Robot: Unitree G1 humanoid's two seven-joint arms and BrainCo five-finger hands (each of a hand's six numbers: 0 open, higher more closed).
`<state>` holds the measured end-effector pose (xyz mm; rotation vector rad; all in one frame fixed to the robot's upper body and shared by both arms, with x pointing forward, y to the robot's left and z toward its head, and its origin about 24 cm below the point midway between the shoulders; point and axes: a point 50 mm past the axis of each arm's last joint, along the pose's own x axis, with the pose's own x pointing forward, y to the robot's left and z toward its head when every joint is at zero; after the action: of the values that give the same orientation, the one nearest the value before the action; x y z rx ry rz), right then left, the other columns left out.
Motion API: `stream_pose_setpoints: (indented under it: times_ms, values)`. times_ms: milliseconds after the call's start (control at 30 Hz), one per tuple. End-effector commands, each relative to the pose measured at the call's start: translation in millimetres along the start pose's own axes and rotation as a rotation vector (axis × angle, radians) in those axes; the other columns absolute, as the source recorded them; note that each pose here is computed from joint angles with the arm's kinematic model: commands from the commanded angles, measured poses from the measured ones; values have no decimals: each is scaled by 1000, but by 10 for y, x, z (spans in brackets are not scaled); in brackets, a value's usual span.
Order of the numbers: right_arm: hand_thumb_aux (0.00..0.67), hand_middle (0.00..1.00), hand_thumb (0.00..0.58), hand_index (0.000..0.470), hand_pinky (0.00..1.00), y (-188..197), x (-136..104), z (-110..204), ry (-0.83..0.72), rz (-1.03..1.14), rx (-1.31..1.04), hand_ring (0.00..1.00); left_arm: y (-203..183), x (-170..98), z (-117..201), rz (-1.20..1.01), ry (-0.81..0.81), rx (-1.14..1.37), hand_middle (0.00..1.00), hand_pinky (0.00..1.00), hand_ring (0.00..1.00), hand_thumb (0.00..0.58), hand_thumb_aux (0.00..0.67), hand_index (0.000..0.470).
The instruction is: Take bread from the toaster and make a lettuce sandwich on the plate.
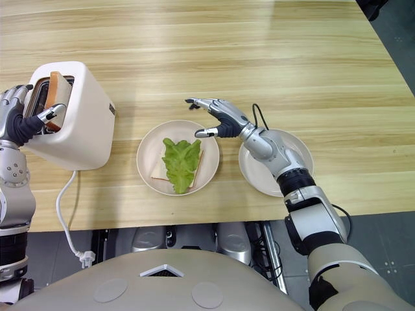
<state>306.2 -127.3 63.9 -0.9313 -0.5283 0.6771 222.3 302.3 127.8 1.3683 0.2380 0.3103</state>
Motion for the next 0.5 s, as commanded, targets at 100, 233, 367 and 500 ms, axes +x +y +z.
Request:
stream_pose_setpoints:
  times_ms: [100, 233, 367, 500]
  values:
    - [0, 0, 0, 0, 0, -4, -50, -16, 18, -39, 17, 0, -59, 24, 16, -41, -2, 21, 0, 0, 0, 18, 11, 7]
    - [0, 0, 0, 0, 0, -33, -60, -33, 28, -69, 18, 0, -100, 11, 18, -62, -4, 21, 0, 0, 0, 580, 670, 460]
    - [0, 0, 0, 0, 0, -55, -91, -64, 45, -99, 26, 0, -159, 16, 60, -87, -23, 14, 0, 0, 0, 580, 670, 460]
    - [0, 0, 0, 0, 0, -80, -109, -76, 53, -130, 28, 0, -221, 22, 99, -118, -46, 4, 0, 0, 0, 580, 670, 460]
